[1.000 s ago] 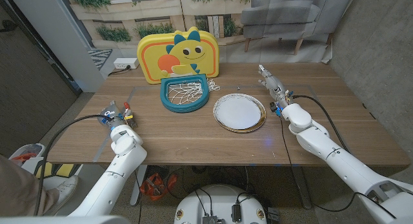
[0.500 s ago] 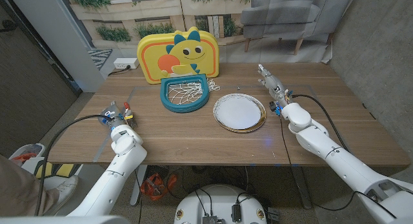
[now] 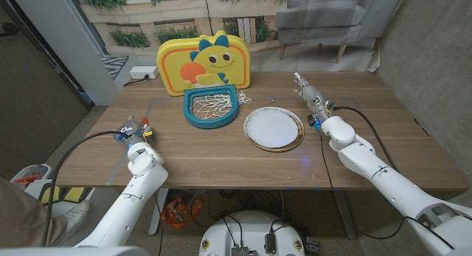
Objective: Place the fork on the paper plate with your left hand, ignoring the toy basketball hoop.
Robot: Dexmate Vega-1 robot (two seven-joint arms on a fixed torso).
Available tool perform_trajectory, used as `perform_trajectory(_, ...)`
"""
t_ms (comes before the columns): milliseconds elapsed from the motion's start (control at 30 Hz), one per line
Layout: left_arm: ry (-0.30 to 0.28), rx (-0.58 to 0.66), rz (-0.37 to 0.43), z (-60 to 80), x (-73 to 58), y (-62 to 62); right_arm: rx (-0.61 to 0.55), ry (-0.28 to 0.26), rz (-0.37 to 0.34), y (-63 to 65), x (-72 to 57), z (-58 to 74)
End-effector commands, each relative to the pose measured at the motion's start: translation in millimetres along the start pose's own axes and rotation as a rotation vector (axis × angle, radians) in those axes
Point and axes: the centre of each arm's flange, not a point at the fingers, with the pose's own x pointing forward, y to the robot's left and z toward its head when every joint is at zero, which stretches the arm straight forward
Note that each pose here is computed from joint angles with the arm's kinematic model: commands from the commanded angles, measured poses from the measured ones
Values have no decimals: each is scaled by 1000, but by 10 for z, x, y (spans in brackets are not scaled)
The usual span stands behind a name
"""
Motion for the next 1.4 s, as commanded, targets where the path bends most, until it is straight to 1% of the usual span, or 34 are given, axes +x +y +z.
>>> perform_trajectory(33, -4, -3, -10, 21, 24, -44, -5, 2, -1, -5, 13, 9)
perform_trajectory(400, -10, -3, -20, 47, 29, -83, -6, 8, -4, 6, -1, 4)
perform_trajectory(667, -3, -3, -19, 51, 22, -98, -5, 9, -3, 14, 1, 4)
perform_trajectory(1400, 10, -6, 12, 63, 2, -123, 8, 13, 4, 39, 20, -25)
